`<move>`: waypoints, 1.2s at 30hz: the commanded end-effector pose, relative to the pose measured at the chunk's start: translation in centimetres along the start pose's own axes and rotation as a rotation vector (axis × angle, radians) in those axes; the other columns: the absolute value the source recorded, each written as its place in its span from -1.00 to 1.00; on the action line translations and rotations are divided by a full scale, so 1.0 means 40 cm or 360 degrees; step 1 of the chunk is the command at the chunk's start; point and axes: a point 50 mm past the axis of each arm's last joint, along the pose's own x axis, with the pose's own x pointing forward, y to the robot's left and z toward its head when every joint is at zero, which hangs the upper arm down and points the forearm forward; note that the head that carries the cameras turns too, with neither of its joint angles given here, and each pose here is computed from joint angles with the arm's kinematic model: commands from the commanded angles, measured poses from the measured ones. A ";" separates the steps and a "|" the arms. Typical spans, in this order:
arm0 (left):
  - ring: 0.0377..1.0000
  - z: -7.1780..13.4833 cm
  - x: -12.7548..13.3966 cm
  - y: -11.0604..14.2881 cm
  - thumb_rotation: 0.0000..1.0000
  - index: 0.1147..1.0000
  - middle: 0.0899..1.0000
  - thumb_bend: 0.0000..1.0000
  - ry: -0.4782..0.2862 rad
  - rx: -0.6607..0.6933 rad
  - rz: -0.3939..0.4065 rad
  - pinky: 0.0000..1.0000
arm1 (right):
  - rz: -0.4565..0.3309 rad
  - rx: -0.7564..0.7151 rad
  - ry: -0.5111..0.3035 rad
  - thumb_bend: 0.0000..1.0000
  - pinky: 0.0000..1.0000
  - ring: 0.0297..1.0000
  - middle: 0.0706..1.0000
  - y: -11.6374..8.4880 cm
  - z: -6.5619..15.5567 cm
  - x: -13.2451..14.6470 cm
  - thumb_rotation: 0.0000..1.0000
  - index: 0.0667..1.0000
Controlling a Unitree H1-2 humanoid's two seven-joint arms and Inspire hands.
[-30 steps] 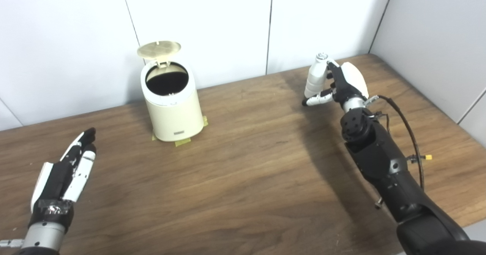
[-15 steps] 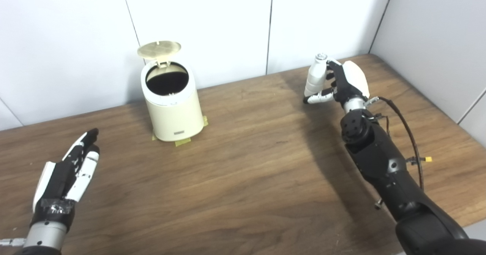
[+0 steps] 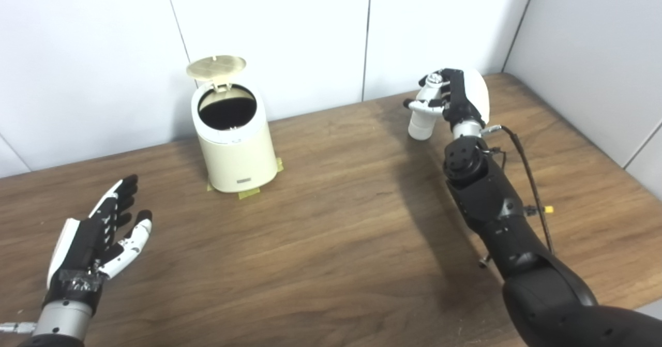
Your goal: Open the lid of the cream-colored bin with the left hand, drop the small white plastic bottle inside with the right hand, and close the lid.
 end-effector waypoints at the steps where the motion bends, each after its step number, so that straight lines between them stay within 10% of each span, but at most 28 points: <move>1: 0.90 0.049 0.007 0.018 -0.59 0.91 0.89 -0.70 -0.0119 0.0041 0.0036 0.86 | -0.0126 0.0073 -0.0101 0.03 -0.05 0.10 0.15 -0.038 0.074 0.052 -0.76 -0.09; 21: 0.90 0.055 -0.011 0.008 -0.50 0.93 0.89 -0.75 -0.0132 0.0028 0.0047 0.86 | -0.0100 0.0017 -0.0154 0.06 -0.14 -0.04 -0.11 -0.017 0.065 0.057 -1.00 -0.08; 29: 0.91 0.050 -0.011 0.006 -0.99 0.95 0.89 -0.78 -0.0125 0.0020 0.0043 0.90 | 0.0121 -0.0095 -0.0112 0.05 0.00 0.13 0.08 -0.036 0.052 0.057 -0.87 -0.06; 31: 0.91 0.051 -0.011 0.006 -1.00 0.95 0.89 -0.78 -0.0126 0.0021 0.0046 0.90 | 0.0175 -0.0135 -0.0107 0.45 0.10 0.22 0.28 -0.040 0.048 0.058 -0.87 0.30; 36: 0.90 0.051 -0.010 0.007 -1.00 0.93 0.88 -0.77 -0.0122 0.0018 0.0058 0.89 | 0.0266 -0.0163 -0.0086 0.71 0.17 0.35 0.44 -0.042 0.044 0.052 -0.79 0.48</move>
